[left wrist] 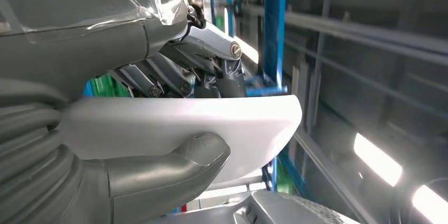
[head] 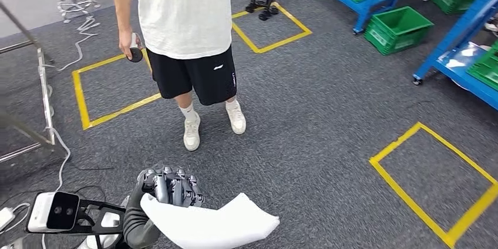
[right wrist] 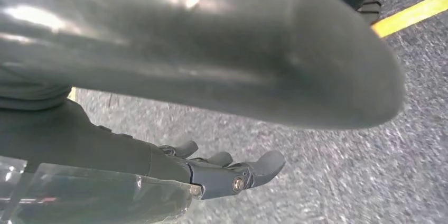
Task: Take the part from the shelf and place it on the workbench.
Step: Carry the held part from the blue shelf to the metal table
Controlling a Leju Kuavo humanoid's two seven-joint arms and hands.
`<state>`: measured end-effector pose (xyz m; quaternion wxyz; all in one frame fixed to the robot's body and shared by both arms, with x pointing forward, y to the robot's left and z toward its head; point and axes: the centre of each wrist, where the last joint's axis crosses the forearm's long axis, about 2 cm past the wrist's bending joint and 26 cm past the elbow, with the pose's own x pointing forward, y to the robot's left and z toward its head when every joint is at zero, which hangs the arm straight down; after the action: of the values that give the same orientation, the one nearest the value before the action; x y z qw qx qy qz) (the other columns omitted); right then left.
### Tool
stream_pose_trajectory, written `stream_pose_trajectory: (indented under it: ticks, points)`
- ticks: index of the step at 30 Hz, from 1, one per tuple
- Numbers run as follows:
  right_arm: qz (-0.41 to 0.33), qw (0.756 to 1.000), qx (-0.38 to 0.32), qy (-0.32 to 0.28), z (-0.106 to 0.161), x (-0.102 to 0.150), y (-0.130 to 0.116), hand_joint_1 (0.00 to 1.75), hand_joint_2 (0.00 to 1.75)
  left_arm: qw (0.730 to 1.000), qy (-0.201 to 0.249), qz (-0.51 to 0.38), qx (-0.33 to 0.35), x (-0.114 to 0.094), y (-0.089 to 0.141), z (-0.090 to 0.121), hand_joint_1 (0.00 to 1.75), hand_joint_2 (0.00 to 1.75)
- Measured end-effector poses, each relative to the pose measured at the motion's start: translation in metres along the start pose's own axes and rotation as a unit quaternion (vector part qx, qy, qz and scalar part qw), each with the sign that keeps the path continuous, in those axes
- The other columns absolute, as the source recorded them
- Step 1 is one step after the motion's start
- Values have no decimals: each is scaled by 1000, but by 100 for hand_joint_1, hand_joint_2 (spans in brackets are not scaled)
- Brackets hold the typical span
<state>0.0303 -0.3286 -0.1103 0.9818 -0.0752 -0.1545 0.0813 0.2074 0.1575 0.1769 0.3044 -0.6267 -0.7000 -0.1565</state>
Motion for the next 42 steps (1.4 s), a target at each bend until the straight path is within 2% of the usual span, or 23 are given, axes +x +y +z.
stream_pose_trajectory:
  ticks: [8,17,31,42]
  points:
    - [15,1000,14,-21,-6,33,-1,0,0,1000,-2,-16,10,2,3,3,175,175]
    - [11,999,34,-39,-8,54,4,0,0,1000,2,-28,10,3,9,0,175,175]
    - [10,998,48,-41,-9,59,10,0,0,999,8,-43,3,4,13,-3,175,175]
    - [2,997,57,-45,-7,63,27,0,0,999,21,-42,-2,4,13,0,175,175]
